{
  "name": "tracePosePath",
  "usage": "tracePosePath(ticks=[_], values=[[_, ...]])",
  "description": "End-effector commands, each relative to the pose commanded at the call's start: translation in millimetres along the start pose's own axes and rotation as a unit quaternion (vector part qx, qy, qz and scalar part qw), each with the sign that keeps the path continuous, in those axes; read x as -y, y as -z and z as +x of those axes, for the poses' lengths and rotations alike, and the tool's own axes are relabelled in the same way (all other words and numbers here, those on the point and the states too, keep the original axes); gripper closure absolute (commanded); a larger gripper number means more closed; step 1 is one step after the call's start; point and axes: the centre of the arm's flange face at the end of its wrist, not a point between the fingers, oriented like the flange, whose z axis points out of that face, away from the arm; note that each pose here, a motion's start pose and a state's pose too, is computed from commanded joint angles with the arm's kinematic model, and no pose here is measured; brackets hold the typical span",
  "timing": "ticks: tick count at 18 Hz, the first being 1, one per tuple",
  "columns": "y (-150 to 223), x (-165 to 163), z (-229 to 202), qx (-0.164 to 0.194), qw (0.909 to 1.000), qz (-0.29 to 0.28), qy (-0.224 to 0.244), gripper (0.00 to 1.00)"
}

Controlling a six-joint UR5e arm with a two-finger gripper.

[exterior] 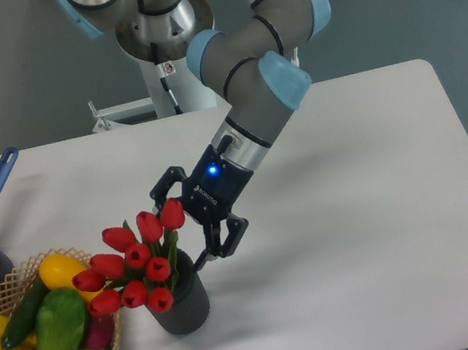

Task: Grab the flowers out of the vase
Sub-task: 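Lower the open gripper around the tulip stems above the vase rim, then close the gripper on the bundle of tulip stems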

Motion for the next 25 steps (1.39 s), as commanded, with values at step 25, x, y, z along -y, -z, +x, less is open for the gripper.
tracePosePath(ticks=[25], values=[[-27.7,11.5,-8.5,-0.018,0.9995,0.014,-0.021,0.00]])
